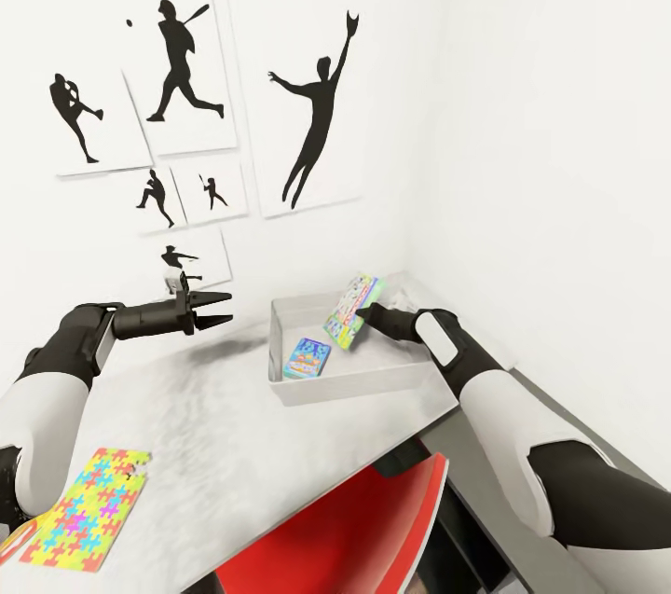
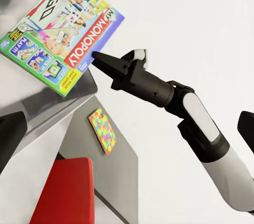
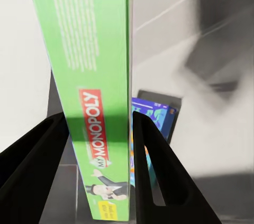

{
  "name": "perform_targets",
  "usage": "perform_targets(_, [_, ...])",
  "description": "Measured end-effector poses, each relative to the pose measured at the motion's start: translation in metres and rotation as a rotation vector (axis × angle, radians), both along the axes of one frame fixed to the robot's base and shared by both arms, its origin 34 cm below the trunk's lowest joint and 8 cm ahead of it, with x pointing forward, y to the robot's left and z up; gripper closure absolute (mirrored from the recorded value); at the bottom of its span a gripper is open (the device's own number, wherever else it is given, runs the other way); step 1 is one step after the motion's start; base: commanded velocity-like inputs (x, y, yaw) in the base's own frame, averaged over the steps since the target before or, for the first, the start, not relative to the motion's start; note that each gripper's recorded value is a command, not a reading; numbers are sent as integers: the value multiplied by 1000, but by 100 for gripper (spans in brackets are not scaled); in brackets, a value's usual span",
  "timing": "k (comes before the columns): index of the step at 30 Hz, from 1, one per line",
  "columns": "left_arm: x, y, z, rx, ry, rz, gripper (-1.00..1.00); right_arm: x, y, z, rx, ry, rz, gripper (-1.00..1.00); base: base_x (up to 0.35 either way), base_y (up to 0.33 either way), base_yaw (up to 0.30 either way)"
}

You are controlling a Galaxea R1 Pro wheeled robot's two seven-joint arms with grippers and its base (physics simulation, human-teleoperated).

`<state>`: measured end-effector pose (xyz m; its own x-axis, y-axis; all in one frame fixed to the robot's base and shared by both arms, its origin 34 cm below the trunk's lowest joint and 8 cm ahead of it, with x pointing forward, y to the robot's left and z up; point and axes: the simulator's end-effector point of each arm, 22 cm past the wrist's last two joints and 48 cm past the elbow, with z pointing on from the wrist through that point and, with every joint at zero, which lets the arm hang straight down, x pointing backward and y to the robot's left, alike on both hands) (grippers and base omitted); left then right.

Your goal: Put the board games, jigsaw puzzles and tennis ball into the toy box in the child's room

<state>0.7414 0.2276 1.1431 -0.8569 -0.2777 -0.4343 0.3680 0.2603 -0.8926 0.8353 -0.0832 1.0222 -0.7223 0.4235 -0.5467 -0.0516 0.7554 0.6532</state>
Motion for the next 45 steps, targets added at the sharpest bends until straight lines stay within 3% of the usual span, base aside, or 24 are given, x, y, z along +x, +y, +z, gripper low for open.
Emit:
perform_targets(11, [0, 0, 0, 0, 0, 0, -100, 0, 0, 0, 0, -1, 0, 100, 0, 0, 0])
perform_targets(12, [0, 1, 0, 1, 0, 1, -100, 0, -1, 0, -1, -1, -1, -100, 0, 0, 0])
perform_targets(35, [0, 1, 0, 0, 0, 2, -100, 2, -6, 1, -4, -3, -5, -100, 0, 0, 0])
perform_targets(42, [-1, 2, 4, 3, -10, 2, -100, 8, -4, 27, 12, -54, 3, -100, 0, 0, 0])
perform_targets(45, [-1, 4, 7, 6, -16, 6, -100, 12, -2, 53, 30, -106, 13, -100, -13, 0, 0])
